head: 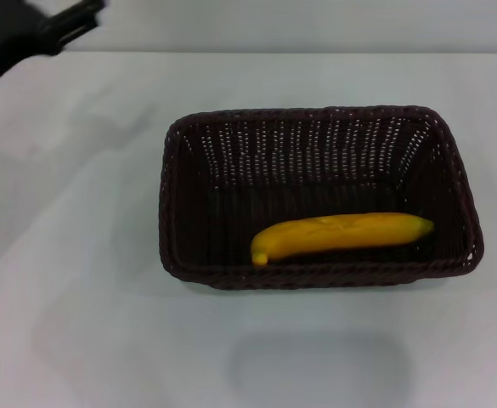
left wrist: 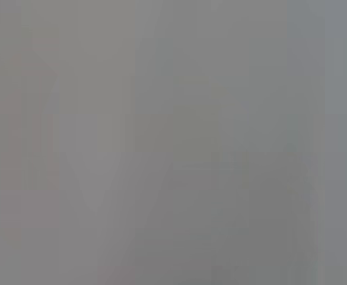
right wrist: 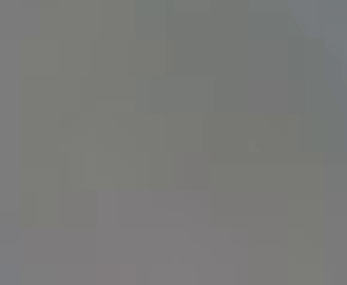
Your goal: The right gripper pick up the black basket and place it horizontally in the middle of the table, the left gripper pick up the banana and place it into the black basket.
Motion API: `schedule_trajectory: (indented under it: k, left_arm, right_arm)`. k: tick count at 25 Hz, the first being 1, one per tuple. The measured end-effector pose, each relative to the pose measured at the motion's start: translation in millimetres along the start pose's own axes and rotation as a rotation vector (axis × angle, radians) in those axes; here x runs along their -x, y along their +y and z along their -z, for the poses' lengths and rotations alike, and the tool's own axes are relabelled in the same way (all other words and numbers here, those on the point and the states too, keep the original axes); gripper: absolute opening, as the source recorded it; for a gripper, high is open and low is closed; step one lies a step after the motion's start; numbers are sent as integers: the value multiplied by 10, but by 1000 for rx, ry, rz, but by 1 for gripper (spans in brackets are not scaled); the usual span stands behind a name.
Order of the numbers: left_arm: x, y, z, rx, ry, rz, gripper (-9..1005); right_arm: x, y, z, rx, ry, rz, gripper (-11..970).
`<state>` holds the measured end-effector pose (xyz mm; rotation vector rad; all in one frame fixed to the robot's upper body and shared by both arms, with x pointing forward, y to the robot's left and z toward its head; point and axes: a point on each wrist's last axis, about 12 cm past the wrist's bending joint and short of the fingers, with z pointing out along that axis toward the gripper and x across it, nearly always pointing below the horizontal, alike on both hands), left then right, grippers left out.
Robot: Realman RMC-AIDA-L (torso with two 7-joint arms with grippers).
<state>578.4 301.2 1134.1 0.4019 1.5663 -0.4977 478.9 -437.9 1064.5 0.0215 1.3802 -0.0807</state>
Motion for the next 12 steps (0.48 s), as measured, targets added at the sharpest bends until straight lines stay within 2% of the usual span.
schedule_trajectory:
  k: [3, 5, 9, 12]
  left_arm:
    - [-198, 51, 263, 65, -58, 6, 893]
    - [-336, 57, 401, 103, -98, 20, 892]
    - [-543, 49, 586, 173, -167, 57, 893]
    - [-593, 54, 646, 206, -194, 64, 893]
  right_arm:
    - [-48, 141, 74, 35, -21, -61, 874]
    - [-57, 157, 91, 36, -24, -69, 874]
    - [-84, 201, 128, 48, -19, -81, 874]
    - [-102, 200, 153, 38, -12, -88, 874]
